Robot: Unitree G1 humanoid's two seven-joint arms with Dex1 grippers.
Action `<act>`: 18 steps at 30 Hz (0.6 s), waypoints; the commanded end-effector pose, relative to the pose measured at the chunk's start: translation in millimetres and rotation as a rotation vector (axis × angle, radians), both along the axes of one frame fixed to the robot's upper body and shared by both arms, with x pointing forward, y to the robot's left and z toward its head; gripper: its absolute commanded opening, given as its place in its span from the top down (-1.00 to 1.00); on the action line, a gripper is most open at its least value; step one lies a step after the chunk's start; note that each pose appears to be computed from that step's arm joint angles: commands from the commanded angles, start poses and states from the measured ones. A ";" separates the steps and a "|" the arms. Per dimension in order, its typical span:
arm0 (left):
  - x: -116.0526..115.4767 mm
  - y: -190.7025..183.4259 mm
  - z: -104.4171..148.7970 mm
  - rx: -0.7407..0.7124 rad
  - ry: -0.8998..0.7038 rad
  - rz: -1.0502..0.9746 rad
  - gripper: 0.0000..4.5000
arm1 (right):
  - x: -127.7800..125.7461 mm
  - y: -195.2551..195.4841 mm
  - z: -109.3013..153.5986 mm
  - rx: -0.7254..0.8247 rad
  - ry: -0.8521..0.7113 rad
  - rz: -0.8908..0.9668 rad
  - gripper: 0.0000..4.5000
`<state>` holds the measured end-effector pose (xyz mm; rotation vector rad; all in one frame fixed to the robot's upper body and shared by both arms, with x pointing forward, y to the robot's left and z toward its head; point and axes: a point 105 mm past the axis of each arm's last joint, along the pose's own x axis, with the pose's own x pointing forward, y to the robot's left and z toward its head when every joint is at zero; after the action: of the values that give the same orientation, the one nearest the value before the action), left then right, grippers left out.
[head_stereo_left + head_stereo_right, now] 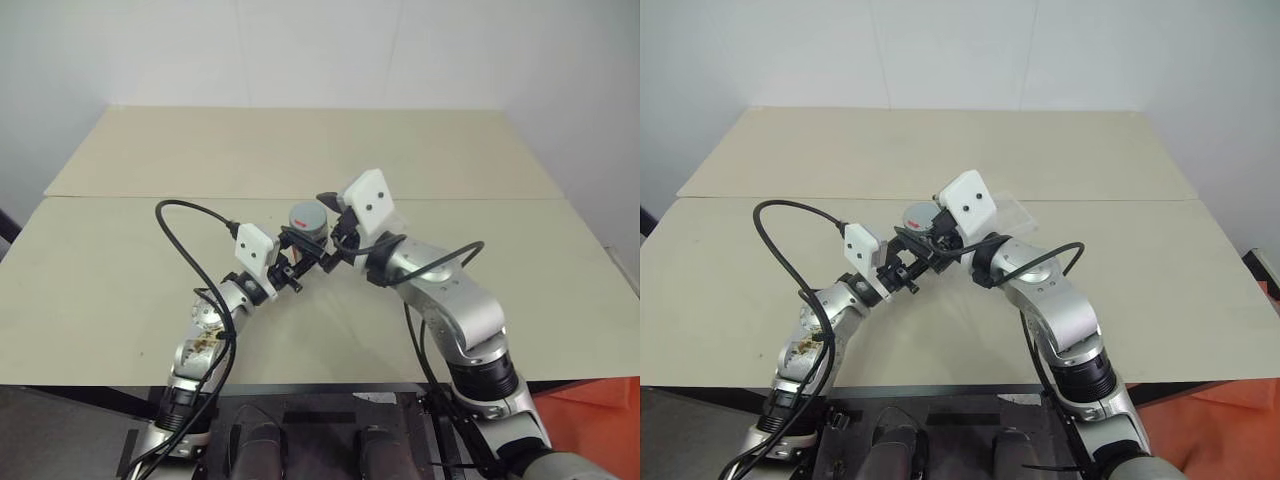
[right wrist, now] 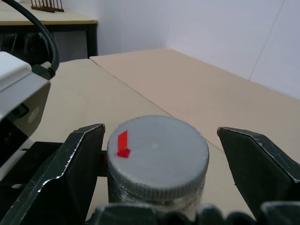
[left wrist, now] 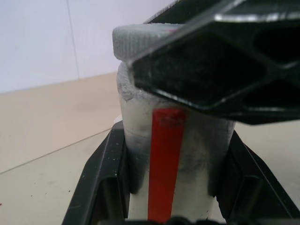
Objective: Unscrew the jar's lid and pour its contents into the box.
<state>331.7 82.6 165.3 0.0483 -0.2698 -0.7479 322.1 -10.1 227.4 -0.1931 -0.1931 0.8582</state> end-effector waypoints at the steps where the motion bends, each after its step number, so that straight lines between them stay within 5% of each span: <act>1: -5.2 -2.5 16.2 -0.003 -0.063 -0.010 0.14 | -5.1 4.6 11.7 0.020 -0.057 0.023 -1.00; 7: -5.3 -1.6 13.6 0.006 -0.060 -0.005 0.14 | -5.3 7.1 10.0 0.002 -0.063 0.031 -1.00; 10: -4.9 -1.2 12.4 0.008 -0.055 -0.005 0.14 | -5.6 7.6 10.6 -0.004 -0.072 0.034 -0.75; 13: -4.7 -1.3 8.4 0.018 -0.041 -0.008 0.14 | -5.1 7.0 11.5 -0.012 -0.087 0.019 -0.30; 18: -5.4 -1.2 3.5 0.026 -0.025 -0.011 0.14 | -5.1 6.6 11.9 -0.018 -0.095 0.016 -0.30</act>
<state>330.2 83.8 165.4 0.0571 -0.2690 -0.7457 322.4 -4.2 221.0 -0.2244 -0.1813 0.8719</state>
